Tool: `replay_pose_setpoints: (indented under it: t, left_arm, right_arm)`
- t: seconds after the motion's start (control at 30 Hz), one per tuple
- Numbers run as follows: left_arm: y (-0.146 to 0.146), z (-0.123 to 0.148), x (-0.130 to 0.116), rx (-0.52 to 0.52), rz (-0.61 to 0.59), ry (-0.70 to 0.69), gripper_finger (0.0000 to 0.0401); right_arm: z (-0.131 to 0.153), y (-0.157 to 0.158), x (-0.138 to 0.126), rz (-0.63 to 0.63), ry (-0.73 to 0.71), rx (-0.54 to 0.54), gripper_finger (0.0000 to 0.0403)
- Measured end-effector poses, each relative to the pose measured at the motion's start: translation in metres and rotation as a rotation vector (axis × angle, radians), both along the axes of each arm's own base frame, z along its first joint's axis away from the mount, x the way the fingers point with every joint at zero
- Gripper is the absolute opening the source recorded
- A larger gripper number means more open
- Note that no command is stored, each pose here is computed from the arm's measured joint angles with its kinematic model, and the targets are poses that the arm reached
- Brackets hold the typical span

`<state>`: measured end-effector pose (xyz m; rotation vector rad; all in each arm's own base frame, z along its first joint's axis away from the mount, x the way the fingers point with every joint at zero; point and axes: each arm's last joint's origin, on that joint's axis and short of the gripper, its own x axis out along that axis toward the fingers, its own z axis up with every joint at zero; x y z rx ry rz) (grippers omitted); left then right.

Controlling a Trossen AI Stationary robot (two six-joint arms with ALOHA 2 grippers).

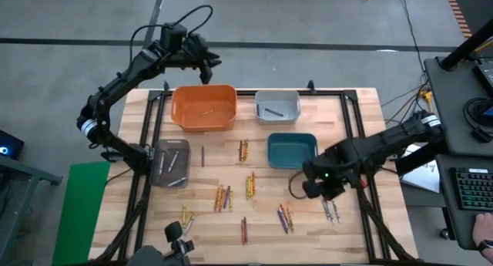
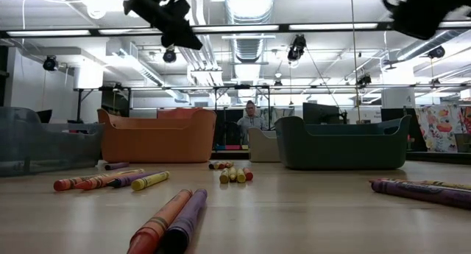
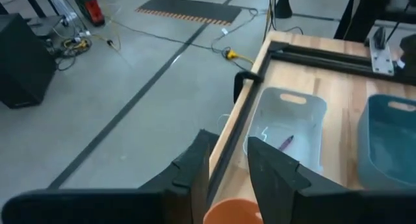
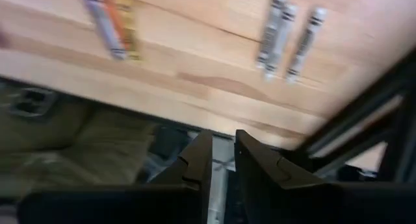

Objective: Sort crayons
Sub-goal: Put the white crayon into the black bin

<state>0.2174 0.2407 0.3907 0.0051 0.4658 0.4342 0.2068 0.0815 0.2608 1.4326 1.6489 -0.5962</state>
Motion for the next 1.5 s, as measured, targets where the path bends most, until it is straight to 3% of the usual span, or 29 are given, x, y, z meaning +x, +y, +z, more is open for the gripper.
replay_pose_setpoints:
  t: [0.3, 0.43, 0.9, 1.07, 1.5]
  left_arm:
    - [-0.001, 0.005, -0.001, -0.01, 0.011, -0.022, 0.0089]
    - [-0.001, 0.004, -0.001, -0.021, 0.015, -0.02, 0.0089]
    - [-0.002, 0.002, -0.002, -0.043, 0.017, -0.007, 0.0089]
    - [-0.002, 0.002, -0.002, -0.05, 0.019, -0.004, 0.0089]
    - [-0.002, 0.001, -0.002, -0.051, 0.019, -0.004, 0.0089]
  right_arm:
    - [-0.038, 0.012, -0.023, 0.079, 0.134, -0.038, 0.0056]
    - [-0.052, 0.012, -0.025, 0.088, 0.111, -0.031, 0.0062]
    - [-0.104, 0.001, -0.044, 0.086, 0.141, -0.128, 0.0144]
    - [-0.116, 0.001, -0.044, 0.05, 0.085, -0.11, 0.0143]
    - [-0.128, -0.003, -0.052, 0.024, 0.114, -0.147, 0.012]
